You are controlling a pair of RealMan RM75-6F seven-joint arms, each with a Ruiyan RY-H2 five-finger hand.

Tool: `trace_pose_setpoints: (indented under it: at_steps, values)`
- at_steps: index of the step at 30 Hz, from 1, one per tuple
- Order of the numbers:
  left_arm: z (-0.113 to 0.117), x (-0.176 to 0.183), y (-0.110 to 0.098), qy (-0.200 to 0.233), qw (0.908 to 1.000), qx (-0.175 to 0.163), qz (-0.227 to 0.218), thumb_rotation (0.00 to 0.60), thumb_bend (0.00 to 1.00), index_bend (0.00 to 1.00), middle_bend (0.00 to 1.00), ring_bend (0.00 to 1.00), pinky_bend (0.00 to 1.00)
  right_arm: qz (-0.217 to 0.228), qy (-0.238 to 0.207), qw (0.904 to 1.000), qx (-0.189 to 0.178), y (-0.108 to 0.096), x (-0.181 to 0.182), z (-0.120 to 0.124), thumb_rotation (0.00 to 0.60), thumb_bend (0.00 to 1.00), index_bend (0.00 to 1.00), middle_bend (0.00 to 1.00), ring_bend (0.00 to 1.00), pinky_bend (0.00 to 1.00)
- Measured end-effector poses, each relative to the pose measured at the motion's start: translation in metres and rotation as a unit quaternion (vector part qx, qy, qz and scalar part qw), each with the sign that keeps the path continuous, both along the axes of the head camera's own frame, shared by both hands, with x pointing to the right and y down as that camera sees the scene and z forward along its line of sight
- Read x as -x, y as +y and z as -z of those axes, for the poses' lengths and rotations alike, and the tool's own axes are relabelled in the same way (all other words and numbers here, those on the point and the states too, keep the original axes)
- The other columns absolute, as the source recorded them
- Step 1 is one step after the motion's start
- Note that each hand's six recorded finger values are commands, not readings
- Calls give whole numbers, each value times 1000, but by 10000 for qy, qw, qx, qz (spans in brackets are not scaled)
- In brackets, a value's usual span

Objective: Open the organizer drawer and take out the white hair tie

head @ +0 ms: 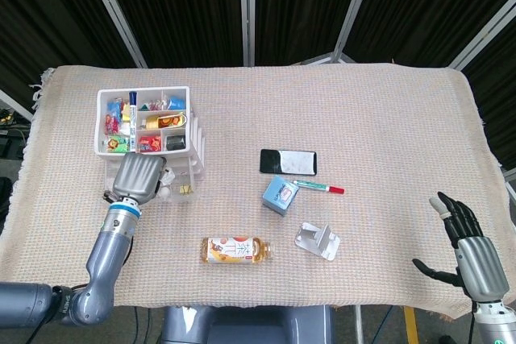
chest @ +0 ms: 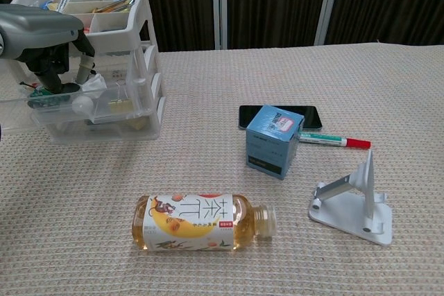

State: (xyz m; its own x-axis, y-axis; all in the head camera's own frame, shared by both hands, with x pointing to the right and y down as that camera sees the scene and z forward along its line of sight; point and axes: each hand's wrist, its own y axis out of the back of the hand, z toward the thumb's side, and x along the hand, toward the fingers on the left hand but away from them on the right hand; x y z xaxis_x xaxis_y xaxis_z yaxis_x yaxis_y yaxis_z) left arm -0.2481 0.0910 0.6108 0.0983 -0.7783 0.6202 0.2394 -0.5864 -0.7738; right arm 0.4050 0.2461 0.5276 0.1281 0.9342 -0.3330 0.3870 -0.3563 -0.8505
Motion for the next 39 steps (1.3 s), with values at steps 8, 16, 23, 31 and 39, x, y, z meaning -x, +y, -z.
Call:
trace_pose_setpoints:
  at_steps: [8,16,23,31,39]
  values:
    - [-1,0,1,-45,10000,31,5,600,670,606,1000,1000,908,3,-7,10000,-9,0,0,0,600,7,0,0,0,0]
    - [3,1,0,43,10000,25,28,600,699,612,1000,1000,908,14,1,10000,-10,1,1,0,600,7,0,0,0,0]
    - [9,-1,1,160,9999,-41,-20,600,698,613,1000,1000,908,7,11,10000,1,0,0,0,600,7,0,0,0,0]
    - [32,-4,6,399,9989,-203,-102,600,698,614,1000,1000,908,-11,6,10000,-24,0,-1,1,600,8,0,0,0,0]
    - [65,2,10,748,9965,-372,-91,600,699,616,1000,1000,908,3,13,10000,-24,0,0,2,600,7,0,0,0,0]
